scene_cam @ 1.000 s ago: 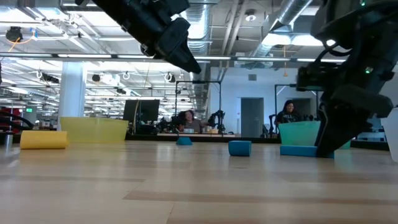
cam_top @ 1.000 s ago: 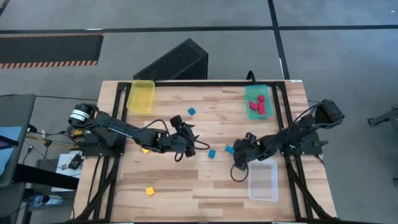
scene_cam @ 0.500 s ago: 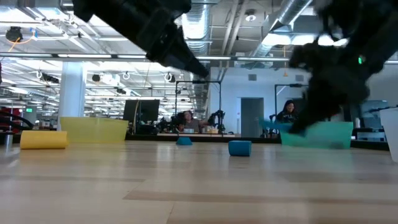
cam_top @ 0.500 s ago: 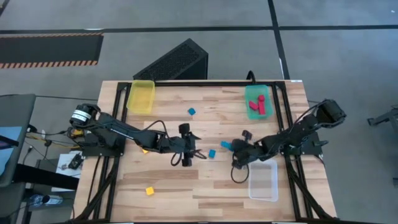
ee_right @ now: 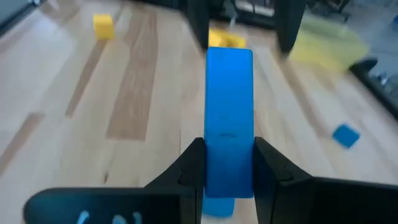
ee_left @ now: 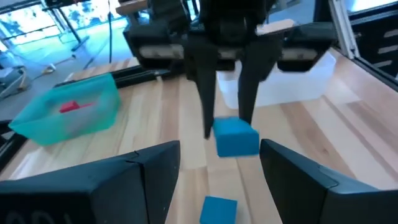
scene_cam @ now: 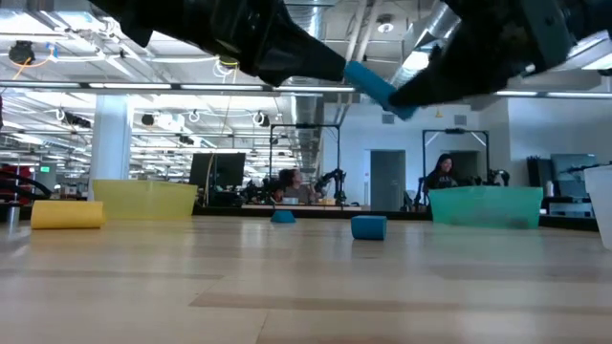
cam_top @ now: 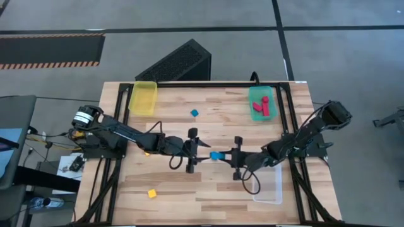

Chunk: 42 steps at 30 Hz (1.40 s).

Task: Sort & place blocks by color
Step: Put the bottom right blue block into the yellow bin

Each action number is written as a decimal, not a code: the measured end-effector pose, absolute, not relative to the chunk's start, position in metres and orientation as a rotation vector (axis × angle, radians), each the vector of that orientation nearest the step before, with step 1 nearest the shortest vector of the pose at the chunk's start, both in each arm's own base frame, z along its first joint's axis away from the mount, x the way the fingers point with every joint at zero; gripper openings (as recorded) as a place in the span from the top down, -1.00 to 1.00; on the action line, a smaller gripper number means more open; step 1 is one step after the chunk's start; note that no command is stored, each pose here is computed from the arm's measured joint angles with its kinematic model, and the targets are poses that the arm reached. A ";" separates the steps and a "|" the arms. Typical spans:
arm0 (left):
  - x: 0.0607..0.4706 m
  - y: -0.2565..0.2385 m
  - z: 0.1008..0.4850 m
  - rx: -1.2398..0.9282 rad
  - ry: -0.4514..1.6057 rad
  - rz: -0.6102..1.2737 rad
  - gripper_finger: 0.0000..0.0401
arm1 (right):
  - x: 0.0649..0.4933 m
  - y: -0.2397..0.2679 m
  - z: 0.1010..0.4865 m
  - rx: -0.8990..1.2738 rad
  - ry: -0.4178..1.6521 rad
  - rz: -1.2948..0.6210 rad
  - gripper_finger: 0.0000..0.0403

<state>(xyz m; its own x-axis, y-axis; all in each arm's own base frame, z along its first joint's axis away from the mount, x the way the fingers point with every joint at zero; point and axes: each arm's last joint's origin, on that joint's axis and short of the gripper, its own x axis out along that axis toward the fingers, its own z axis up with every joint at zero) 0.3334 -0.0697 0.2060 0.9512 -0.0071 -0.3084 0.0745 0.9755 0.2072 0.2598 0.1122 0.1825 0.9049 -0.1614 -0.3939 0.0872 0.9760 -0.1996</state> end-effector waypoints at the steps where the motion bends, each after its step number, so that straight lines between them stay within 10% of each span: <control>1: 0.333 -0.070 0.206 0.219 0.309 -0.044 -0.06 | 0.262 0.113 0.186 -0.192 0.413 -0.127 0.56; 25: 0.335 -0.074 0.214 0.164 0.224 -0.064 -0.04 | 0.271 0.112 0.200 -0.214 0.382 -0.146 0.56; 36: 0.335 -0.071 0.212 0.155 0.244 -0.045 0.65 | 0.270 0.113 0.200 -0.213 0.383 -0.141 0.56; 42: 0.334 -0.070 0.213 0.154 0.254 -0.019 0.65 | 0.270 0.113 0.200 -0.209 0.376 -0.145 0.34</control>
<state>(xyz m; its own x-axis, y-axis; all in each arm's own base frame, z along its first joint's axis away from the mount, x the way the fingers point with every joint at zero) 0.3343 -0.0700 0.2130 0.9679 0.0005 -0.2513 0.0383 0.9880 0.1494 0.2704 0.1130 0.2004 0.9202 -0.1783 -0.3485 0.1012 0.9683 -0.2283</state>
